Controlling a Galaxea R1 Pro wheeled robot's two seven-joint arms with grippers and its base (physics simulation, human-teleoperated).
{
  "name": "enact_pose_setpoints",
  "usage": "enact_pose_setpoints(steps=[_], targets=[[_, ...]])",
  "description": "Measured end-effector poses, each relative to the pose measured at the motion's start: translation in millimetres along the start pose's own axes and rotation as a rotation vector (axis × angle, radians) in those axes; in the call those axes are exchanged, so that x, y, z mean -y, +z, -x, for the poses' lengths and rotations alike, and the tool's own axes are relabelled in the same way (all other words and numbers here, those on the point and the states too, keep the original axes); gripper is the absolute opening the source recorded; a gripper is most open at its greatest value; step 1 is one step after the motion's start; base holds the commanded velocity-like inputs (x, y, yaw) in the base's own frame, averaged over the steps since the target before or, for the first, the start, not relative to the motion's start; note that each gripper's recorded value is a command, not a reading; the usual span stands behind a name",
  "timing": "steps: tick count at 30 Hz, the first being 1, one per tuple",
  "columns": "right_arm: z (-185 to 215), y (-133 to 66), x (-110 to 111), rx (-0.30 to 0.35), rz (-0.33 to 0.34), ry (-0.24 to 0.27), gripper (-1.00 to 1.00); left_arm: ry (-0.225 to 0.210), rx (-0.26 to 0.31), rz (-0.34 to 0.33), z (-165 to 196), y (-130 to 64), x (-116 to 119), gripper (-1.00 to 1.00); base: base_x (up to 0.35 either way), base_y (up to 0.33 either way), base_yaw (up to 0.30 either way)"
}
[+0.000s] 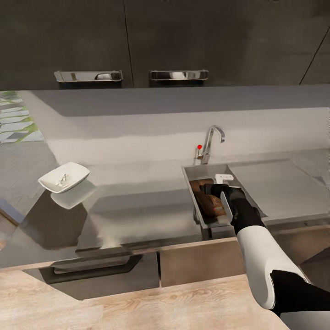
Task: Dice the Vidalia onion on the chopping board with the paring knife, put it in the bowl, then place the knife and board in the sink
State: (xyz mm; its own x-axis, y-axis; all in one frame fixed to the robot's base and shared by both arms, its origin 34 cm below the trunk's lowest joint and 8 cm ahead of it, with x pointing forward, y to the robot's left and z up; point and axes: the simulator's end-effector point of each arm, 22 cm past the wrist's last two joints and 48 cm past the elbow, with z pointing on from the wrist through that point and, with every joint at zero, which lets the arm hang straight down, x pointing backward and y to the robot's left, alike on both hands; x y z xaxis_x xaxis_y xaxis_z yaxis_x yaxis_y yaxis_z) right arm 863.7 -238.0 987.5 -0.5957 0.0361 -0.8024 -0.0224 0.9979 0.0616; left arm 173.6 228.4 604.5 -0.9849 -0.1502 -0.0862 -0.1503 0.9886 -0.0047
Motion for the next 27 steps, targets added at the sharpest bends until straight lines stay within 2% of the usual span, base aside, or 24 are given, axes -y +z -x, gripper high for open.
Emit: enact_pose_setpoints(steps=[27], targets=[[-3.9,1.2,-0.8,-0.008,0.002,-0.002,1.0,0.0,0.0,0.001,0.1,0.0,-0.9,1.0,-0.301,0.0,0.0]])
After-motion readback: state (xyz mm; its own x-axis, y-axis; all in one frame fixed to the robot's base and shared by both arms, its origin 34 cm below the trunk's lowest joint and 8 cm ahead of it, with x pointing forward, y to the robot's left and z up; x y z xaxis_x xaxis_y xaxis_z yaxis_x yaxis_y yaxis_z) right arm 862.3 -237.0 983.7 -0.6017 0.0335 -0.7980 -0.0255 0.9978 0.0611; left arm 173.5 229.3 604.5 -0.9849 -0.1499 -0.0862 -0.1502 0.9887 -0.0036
